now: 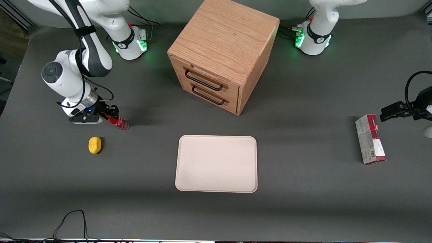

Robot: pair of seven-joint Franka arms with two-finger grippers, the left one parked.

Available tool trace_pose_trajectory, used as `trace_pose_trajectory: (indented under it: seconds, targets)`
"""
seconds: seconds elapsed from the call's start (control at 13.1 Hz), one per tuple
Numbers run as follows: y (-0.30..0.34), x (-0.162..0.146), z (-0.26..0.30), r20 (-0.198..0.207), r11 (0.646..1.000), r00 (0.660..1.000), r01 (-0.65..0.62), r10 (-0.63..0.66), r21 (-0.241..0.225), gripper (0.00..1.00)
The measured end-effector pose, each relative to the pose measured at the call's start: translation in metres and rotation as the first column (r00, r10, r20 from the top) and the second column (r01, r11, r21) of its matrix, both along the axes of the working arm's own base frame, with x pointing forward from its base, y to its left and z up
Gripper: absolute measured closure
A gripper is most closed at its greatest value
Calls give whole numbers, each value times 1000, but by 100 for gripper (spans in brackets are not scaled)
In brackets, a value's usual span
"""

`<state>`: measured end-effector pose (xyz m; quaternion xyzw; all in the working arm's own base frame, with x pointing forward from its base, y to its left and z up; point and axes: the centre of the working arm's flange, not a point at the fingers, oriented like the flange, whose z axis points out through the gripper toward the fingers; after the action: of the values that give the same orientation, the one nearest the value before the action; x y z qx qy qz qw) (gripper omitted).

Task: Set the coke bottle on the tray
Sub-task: 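Lift the bottle with the right gripper and carry it toward the cream tray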

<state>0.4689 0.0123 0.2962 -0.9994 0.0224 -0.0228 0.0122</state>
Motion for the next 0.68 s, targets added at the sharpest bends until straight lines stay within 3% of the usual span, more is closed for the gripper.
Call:
trace_pose_trajectory:
  seconds: [0.3, 0.68]
  targets:
    - [2, 7, 10, -23, 1000, 1000, -4, 4, 1, 54]
    - [46, 82, 141, -52, 999, 998, -46, 47, 15, 54]
